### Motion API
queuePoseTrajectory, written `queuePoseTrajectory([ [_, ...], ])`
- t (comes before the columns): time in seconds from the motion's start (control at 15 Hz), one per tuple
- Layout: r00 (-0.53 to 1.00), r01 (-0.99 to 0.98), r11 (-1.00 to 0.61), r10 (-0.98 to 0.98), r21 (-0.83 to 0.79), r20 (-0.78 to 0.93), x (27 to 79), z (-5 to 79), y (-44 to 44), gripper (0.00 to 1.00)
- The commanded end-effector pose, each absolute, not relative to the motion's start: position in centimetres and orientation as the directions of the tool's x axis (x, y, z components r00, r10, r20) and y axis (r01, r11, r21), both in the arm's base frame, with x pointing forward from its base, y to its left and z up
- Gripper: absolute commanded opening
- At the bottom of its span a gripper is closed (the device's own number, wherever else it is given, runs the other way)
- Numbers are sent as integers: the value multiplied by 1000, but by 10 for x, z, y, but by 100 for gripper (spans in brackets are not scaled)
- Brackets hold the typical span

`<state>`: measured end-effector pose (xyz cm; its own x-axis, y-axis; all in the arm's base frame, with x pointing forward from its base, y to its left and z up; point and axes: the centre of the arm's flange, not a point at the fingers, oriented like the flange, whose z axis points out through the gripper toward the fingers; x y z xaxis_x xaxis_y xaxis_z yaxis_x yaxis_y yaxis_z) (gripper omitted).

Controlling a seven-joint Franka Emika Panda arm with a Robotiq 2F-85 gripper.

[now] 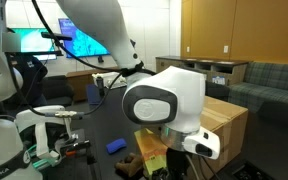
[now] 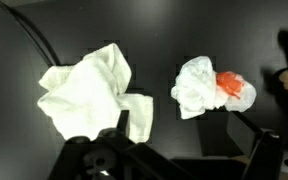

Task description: Swap the things on the box with the things on the table

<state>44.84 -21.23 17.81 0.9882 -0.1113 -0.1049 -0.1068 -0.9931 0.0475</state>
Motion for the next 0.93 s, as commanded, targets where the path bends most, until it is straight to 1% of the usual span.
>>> queuePoseTrajectory([
  [0.0, 994, -48, -998, -43, -41, -96, 415, 179, -190, 100],
  [0.27, 996, -10, -996, -1, -94, -94, 402, 150, -163, 100],
  [0.47, 997, 8, -995, 15, -102, -73, 399, 128, -139, 100],
  [0.87, 1000, 30, -999, 30, -30, -3, 400, 84, -93, 100],
])
